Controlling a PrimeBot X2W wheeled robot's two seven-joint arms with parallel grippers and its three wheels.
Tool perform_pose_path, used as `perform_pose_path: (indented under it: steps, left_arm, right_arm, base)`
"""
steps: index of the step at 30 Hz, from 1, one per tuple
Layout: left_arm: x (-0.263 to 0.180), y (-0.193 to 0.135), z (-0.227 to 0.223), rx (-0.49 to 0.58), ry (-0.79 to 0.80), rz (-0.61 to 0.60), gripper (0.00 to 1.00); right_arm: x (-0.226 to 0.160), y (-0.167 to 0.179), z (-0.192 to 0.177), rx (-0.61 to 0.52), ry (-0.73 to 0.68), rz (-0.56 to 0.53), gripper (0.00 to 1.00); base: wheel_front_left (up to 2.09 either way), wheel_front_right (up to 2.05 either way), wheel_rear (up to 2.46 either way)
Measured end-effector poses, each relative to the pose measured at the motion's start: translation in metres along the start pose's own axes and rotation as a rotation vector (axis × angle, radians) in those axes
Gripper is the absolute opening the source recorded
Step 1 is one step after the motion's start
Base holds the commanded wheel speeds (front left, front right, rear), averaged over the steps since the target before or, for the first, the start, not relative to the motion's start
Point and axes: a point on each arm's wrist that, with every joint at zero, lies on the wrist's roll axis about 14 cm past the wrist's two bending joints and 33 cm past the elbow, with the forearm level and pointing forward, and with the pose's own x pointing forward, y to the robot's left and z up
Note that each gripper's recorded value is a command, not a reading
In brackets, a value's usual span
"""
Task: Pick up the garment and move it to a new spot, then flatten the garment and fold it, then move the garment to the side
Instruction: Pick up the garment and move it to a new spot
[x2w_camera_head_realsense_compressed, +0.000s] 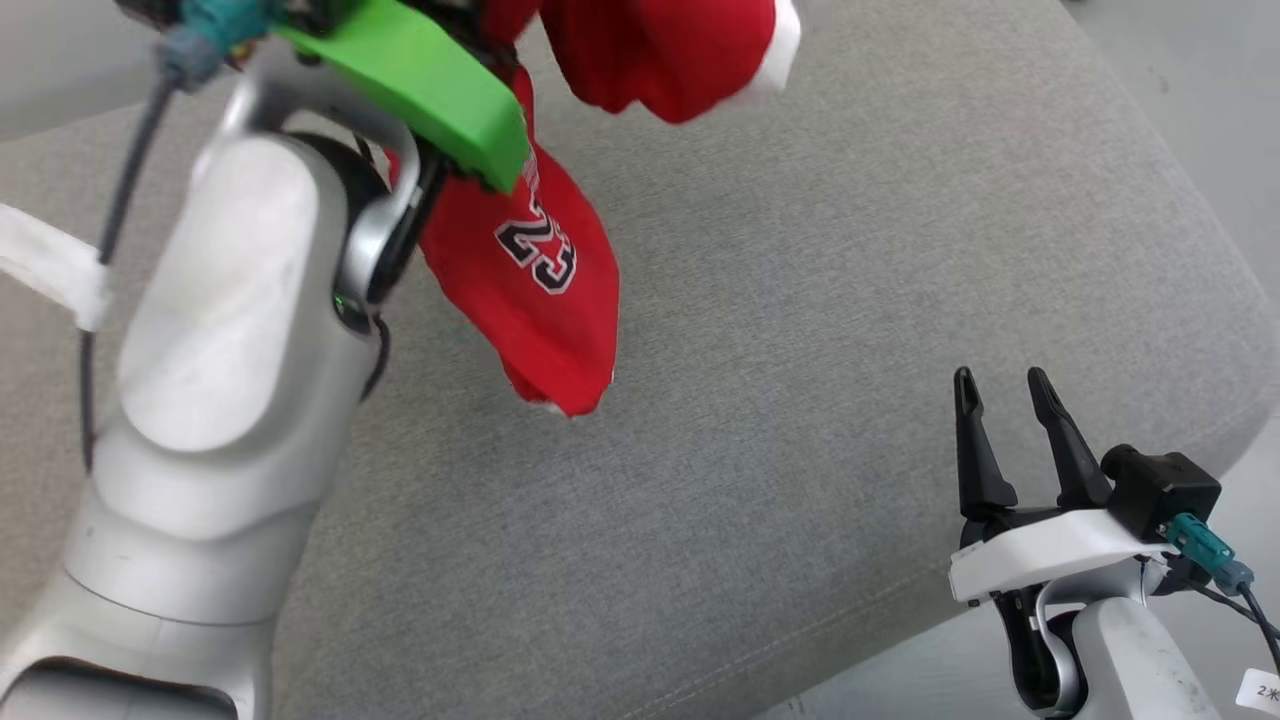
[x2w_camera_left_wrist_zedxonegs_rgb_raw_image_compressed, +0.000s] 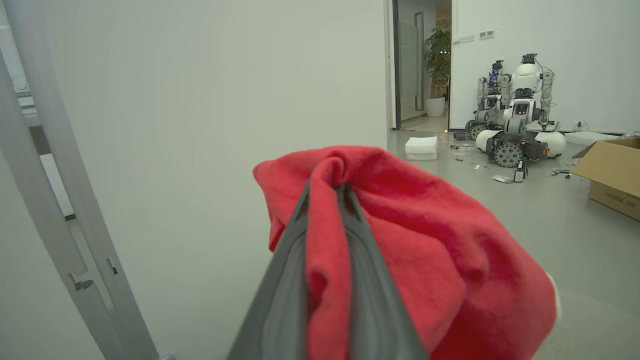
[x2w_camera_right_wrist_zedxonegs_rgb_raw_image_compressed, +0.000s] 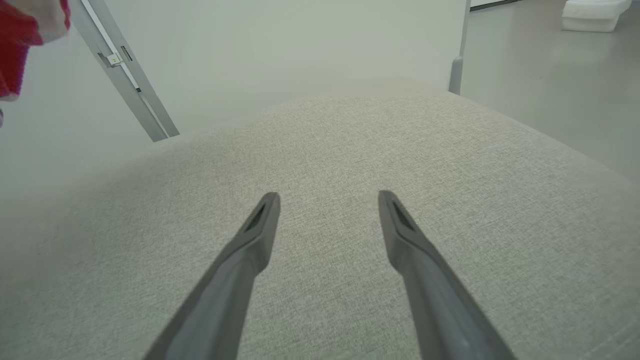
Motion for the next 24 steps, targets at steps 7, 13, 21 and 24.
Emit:
perform_pose_path:
  steps: [7, 13, 21, 24]
  left_arm:
    - [-0.024, -0.04, -0.112, -0.173, 0.213, -0.031, 0.0]
    - [-0.07, -0.081, -0.185, -0.286, 0.408, -0.056, 1.0]
    - [-0.069, -0.081, -0.156, -0.26, 0.288, -0.043, 1.0]
    - [-0.065, -0.067, -0.132, -0.234, 0.207, 0.001, 1.0]
  right_arm:
    - [-0.008, -0.017, -0.002, -0.008, 0.011, -0.055, 1.0]
    - [-0.007, -0.019, -0.005, -0.015, 0.023, -0.059, 1.0]
    - [-0.004, -0.005, -0.001, -0.032, 0.007, -0.012, 1.0]
    - [-0.005, 0.001, -0.001, -0.035, 0.006, 0.008, 1.0]
  base:
    - [0.0, 0.0, 0.0]
    - [0.0, 0.0, 0.0]
    - [0.0, 0.0, 0.0]
    - [0.0, 0.0, 0.0]
